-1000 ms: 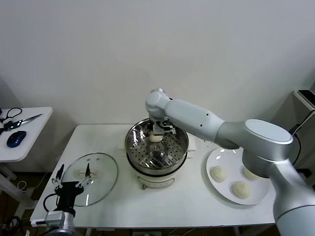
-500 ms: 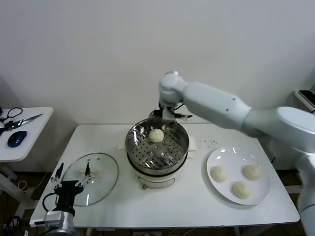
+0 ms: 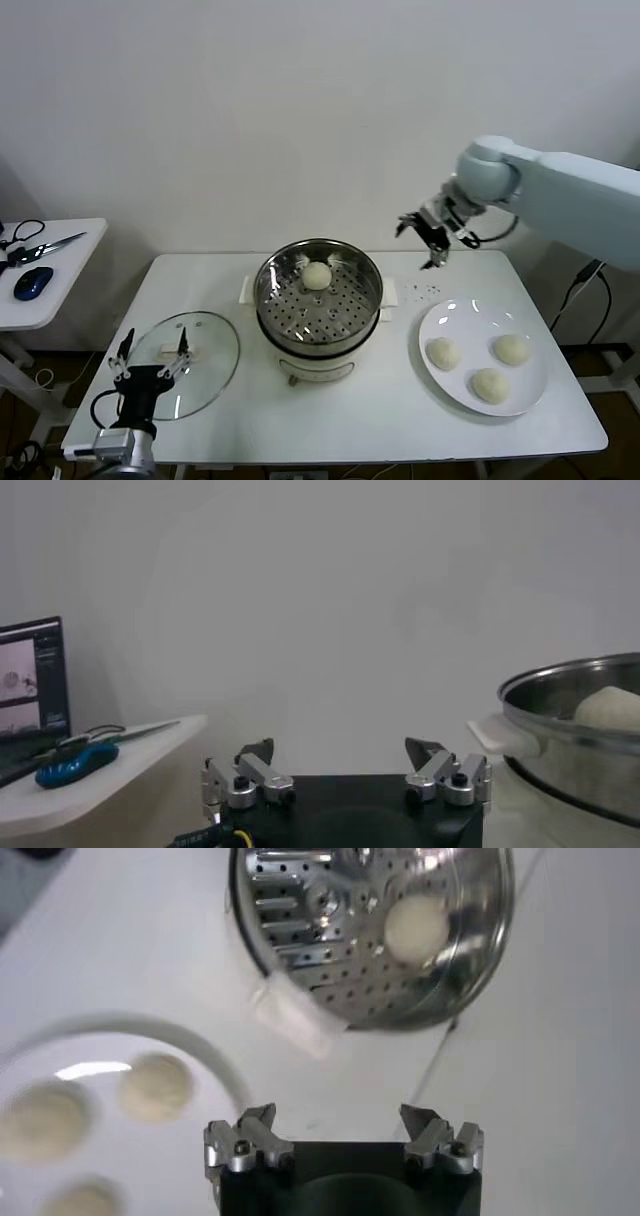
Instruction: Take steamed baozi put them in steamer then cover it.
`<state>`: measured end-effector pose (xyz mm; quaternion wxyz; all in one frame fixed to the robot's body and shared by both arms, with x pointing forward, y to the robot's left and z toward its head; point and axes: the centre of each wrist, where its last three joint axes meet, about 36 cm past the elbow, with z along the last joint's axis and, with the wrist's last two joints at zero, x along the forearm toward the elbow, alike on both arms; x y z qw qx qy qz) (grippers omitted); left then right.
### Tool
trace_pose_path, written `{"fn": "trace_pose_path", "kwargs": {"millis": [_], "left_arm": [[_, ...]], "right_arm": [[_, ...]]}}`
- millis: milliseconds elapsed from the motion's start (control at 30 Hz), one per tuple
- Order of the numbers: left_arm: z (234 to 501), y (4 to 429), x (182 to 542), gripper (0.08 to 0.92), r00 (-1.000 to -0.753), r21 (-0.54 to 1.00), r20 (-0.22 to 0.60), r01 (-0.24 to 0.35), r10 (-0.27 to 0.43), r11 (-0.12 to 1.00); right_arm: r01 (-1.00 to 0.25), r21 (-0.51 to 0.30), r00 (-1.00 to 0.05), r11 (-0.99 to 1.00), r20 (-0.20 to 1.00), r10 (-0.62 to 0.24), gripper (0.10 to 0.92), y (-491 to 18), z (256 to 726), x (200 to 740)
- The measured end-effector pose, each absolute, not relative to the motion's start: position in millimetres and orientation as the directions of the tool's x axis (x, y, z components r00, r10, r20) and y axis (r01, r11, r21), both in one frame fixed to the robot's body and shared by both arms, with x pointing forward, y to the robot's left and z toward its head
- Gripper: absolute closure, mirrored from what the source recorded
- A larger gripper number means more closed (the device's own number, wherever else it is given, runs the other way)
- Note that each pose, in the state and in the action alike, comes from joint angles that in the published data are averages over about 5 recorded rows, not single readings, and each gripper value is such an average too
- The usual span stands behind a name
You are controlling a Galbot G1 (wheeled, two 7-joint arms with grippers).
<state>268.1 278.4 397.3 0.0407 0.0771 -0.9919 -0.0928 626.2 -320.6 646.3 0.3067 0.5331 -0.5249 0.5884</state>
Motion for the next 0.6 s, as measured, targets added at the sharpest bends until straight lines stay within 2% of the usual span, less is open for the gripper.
{"fn": "trace_pose_path", "kwargs": {"millis": [300,600], "left_arm": [[396.4,280.7,264.3,0.177,-0.984,0.202,0.072,-0.149,-0.166,0.968],[393.2,281.7,261.7,0.177,-0.982,0.208,0.08,-0.149,-0.169,0.967]], "right_arm": [[-0.987,-0.151,-0.137,-0.062,0.973,-0.188,0.2,-369.5,554.0,600.3],[-0.996,-0.09,-0.09,0.01,0.981,-0.172,0.2,-377.5,491.9,593.3]]}}
